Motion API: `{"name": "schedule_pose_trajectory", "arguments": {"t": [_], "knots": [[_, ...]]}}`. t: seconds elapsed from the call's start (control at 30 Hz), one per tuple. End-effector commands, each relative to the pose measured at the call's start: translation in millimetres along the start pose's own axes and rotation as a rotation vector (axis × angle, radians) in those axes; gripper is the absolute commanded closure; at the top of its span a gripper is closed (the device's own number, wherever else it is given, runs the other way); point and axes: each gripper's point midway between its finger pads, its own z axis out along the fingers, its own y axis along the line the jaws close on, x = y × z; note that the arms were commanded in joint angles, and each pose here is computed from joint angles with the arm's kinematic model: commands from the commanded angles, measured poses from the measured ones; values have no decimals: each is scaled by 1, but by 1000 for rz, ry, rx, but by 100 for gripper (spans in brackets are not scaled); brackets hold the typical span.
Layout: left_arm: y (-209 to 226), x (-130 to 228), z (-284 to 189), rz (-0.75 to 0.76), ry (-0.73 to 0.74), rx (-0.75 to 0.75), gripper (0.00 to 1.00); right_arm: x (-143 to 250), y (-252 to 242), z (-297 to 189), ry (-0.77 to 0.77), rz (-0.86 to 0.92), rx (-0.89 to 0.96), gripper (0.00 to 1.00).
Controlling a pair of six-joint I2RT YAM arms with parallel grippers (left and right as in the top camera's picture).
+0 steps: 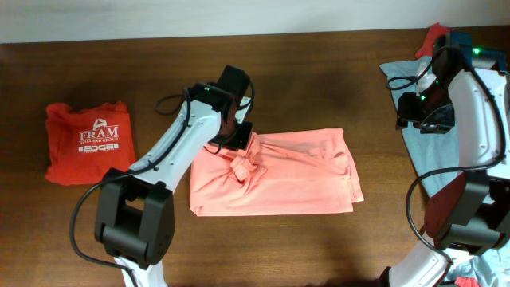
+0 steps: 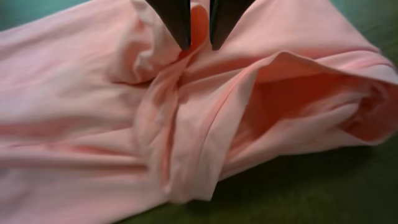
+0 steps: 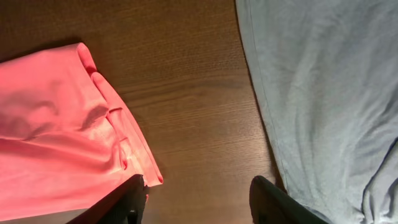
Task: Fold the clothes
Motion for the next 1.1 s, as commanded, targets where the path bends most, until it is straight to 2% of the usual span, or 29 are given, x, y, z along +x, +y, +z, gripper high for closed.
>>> {"name": "schedule_pose_trajectory", "arguments": {"t": [0.0, 0.3, 0.43, 0.57, 0.7, 0.83, 0.93, 1.0, 1.07], "knots": [[13, 8, 16, 18, 18, -63, 87, -1, 0, -2, -4, 4, -6, 42], [21, -13, 56, 18, -64, -93, 83, 2, 0, -2, 9, 4, -6, 42], [23, -12, 82, 15, -35, -94, 83, 4, 0, -2, 14, 4, -6, 41], [23, -16, 84, 16, -51, -95, 80, 4, 0, -2, 14, 4, -7, 42], [21, -29, 69, 17, -73, -92, 76, 4, 0, -2, 16, 4, -6, 42], [18, -32, 17, 13, -38, -97, 76, 4, 0, -2, 15, 4, -6, 42], [17, -17, -18, -35, 24, -105, 76, 4, 0, -2, 14, 4, -6, 41], [19, 3, -23, -99, 95, -118, 77, 4, 0, -2, 14, 4, -6, 42], [20, 16, -18, -143, 142, -129, 82, 4, 0, -2, 14, 4, -6, 41]]}}
